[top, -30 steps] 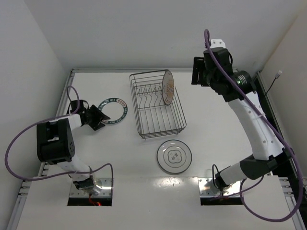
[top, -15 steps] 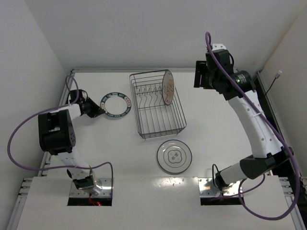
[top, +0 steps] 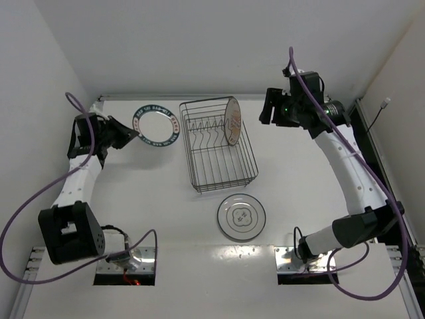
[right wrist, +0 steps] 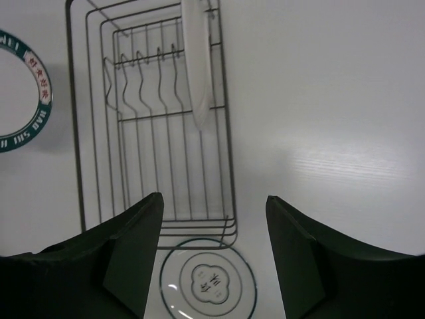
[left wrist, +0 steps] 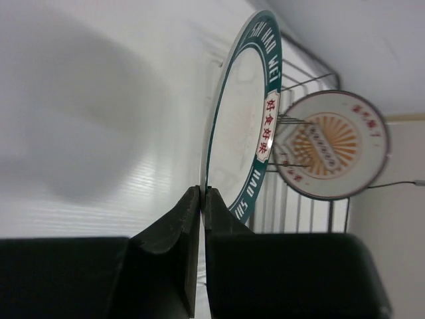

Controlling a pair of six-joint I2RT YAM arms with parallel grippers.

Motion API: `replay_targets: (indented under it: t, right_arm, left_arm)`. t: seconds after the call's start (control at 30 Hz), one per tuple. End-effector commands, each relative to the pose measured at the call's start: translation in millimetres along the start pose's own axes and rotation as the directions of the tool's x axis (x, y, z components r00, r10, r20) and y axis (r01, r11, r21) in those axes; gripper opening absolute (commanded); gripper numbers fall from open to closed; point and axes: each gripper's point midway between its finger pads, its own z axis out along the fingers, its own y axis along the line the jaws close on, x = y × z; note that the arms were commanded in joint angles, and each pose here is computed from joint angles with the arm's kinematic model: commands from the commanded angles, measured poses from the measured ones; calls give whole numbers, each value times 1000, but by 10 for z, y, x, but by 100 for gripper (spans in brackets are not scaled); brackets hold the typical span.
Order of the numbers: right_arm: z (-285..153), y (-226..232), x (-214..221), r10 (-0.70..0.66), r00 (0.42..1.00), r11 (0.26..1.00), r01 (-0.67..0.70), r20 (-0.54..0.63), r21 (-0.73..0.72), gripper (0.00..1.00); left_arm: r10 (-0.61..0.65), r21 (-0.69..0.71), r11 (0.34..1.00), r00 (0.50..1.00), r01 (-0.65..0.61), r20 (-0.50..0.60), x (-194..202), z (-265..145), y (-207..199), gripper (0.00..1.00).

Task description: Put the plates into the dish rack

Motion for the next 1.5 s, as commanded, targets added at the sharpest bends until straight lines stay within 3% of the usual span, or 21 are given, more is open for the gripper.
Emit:
replay_targets:
  t: [0.0, 0.17, 0.3, 0.4, 0.57, 0.77, 0.97, 1.03, 1.07, 1.1, 1.17, 1.2, 1.23, 1.27, 1.33, 1.47]
  right_arm:
    - [49, 418, 70, 76, 996, 960, -86, -46, -267, 60]
    - [190, 554, 228, 182, 974, 870, -224, -135, -440, 60]
    - [148, 821, 315, 223, 949, 702, -315, -223, -639, 62]
    - [196, 913, 333, 253, 931, 604, -363, -262, -709, 67]
    - [298, 941, 315, 256, 932, 576, -360, -256, -734, 67]
    - [348, 1054, 277, 248, 937, 543, -344, -245, -766, 68]
    - [588, 1032, 401, 266, 909, 537, -416, -321, -734, 68]
    - [593, 1084, 418, 260, 905, 520, -425, -337, -741, 62]
    - [590, 1087, 405, 259, 908, 518, -418, -329, -746, 39]
    - [590, 1087, 404, 259, 908, 518, -418, -329, -746, 22]
    - [652, 965, 381, 298, 900, 559, -434, -317, -707, 0]
    - [553, 973, 240, 301, 914, 575, -402, -272, -713, 0]
    - [610, 874, 250, 303, 923, 647, -383, -238, -659, 0]
    - [602, 819, 199, 296, 933, 690, -358, -206, -629, 0]
    - [555, 724, -119, 248, 968, 812, -231, -42, -535, 0]
    - [510, 626, -321, 133, 989, 948, -106, 71, -300, 0]
  left_arm:
    - [2, 133, 991, 1000, -5, 29, -77, -197, -331, 0]
    - [-7, 254, 967, 1000, 6, 4, -51, -296, -636, 0]
    - [-4, 376, 927, 1000, 14, -27, 62, -317, -972, 0]
    - [0, 451, 892, 998, 29, -64, 174, -358, -1169, 0]
    - [13, 577, 813, 990, 70, -139, 459, -431, -1579, 0]
    - [36, 630, 769, 976, 109, -214, 791, -505, -1882, 0]
    - [47, 662, 735, 963, 147, -265, 1030, -594, -2132, 0]
    - [55, 672, 727, 962, 144, -267, 1075, -611, -2180, 0]
    - [57, 663, 733, 957, 154, -285, 1132, -585, -2172, 0]
    - [52, 650, 742, 953, 162, -297, 1154, -546, -2143, 8]
    - [73, 648, 744, 946, 159, -316, 1192, -540, -2134, 39]
    - [90, 631, 763, 943, 142, -321, 1193, -487, -2084, 53]
    - [108, 617, 777, 941, 121, -320, 1169, -477, -2047, 80]
    - [128, 590, 802, 938, 94, -323, 1163, -424, -1980, 98]
    - [179, 460, 888, 941, -28, -289, 1016, -314, -1729, 100]
    - [225, 270, 950, 946, -160, -234, 729, -284, -1315, 100]
